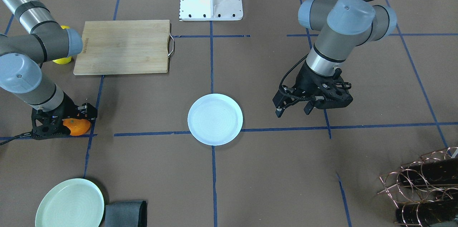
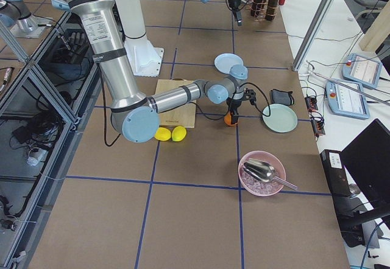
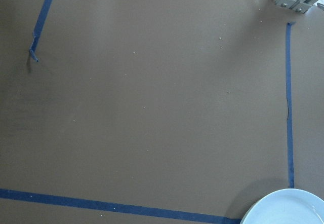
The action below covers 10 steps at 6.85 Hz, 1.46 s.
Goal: Pick orange to plate
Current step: 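Lift the orange and carry it over the white plate with the right gripper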
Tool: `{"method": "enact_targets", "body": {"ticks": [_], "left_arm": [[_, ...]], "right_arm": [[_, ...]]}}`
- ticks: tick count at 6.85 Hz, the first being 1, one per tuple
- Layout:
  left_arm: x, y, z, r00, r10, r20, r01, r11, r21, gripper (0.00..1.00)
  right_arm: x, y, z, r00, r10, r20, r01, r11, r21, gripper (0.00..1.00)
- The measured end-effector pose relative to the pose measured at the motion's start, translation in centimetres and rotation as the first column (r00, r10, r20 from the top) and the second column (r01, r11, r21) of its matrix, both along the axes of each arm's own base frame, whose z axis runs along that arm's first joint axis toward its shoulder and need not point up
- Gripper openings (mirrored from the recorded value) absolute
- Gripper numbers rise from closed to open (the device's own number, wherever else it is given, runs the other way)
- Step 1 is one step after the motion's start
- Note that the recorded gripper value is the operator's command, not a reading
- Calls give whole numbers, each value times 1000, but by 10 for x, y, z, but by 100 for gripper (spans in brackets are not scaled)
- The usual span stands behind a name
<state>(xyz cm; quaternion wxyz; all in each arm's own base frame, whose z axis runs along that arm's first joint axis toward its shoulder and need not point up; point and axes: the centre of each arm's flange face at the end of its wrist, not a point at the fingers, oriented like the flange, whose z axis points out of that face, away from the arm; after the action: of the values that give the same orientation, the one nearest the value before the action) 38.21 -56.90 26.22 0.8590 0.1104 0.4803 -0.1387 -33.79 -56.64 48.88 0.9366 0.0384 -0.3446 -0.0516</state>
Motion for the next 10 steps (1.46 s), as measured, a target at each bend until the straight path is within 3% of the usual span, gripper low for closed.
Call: {"method": "enact_targets", "body": {"ticks": [1, 3, 4, 8, 10], "left_arm": [[0, 0, 0, 1000, 0, 0, 0, 1000, 0, 100], [-1, 1, 1, 1000, 0, 0, 0, 1000, -1, 100], [-1, 1, 1, 1000, -1, 0, 1, 1000, 0, 100], [-22, -2, 5, 1000, -1, 21, 1, 999, 33, 100], [-56, 1, 24, 986, 74, 150, -96, 986, 139, 100]], "right_arm": [[-2, -2, 0, 1000, -1, -2, 1, 1000, -1, 98], [-3, -5, -1, 1000, 3, -3, -3, 1000, 1, 19], [1, -7, -3, 1000, 7, -1, -7, 1000, 6, 0], [26, -10, -51, 997, 40, 60, -44, 997, 66, 0], [12, -9, -102, 988, 91, 124, -99, 994, 54, 0]]}}
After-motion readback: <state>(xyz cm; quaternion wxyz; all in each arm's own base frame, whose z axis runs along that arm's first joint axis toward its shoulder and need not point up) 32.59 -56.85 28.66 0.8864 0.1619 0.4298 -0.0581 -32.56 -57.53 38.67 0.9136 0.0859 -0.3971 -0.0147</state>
